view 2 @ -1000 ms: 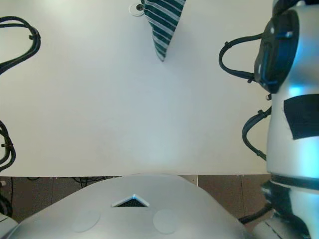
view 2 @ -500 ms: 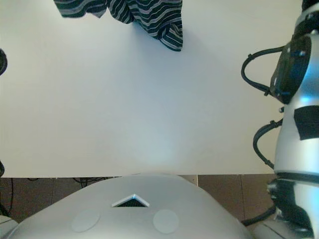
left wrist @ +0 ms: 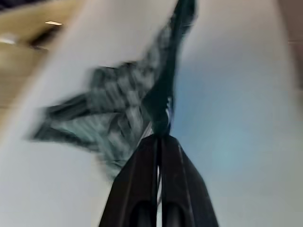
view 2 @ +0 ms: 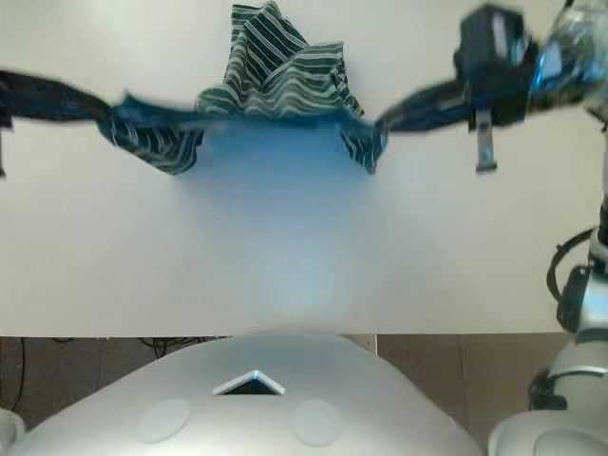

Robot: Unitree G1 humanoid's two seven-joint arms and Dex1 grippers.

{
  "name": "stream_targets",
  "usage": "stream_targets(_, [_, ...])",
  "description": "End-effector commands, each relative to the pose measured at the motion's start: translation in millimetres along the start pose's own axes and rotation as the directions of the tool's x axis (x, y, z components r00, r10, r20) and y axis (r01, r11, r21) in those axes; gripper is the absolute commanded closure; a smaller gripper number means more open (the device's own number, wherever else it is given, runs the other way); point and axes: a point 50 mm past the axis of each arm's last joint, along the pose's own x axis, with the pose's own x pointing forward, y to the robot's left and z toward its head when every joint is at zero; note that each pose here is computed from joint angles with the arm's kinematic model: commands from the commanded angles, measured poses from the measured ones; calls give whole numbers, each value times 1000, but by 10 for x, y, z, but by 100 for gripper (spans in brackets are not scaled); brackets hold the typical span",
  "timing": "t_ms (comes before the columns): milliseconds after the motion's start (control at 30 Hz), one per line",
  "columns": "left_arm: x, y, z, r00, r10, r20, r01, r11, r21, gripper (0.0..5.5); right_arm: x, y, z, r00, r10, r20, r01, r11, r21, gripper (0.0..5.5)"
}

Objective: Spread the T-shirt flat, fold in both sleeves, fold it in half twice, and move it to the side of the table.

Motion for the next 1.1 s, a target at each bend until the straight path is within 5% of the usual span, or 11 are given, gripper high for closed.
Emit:
stream_targets(33, [498,-824,-126,933,-318,-172,307,948,-86,547,337,712,-297,937,318,-148,-292,940,175,550])
stream_targets(300, [820,-1345,-537,888,-381,-256,337,920,-200,507,671,1116,-700,926,323,-196,-260,921,289,550])
stream_targets(500, [769,-1265,-429,935,-336,-115,303,923,-238,473,625,1120,-617,958,263,-116,-204,907,368,440])
stream_targets(600, [623,-918,-319,983,-184,-4,177,953,-247,473,469,911,-421,982,184,33,-180,892,415,415])
stream_targets(733, [509,-350,-219,978,114,174,-52,943,-329,473,181,168,-302,963,-163,216,17,833,554,415])
stream_targets(933, [979,24,-195,918,339,205,-256,903,-345,473,469,-419,-939,859,-498,-119,379,462,802,415])
stream_targets(1100, [1225,16,-182,917,344,201,-276,912,-302,473,662,-462,-1059,862,-487,-140,357,389,849,345])
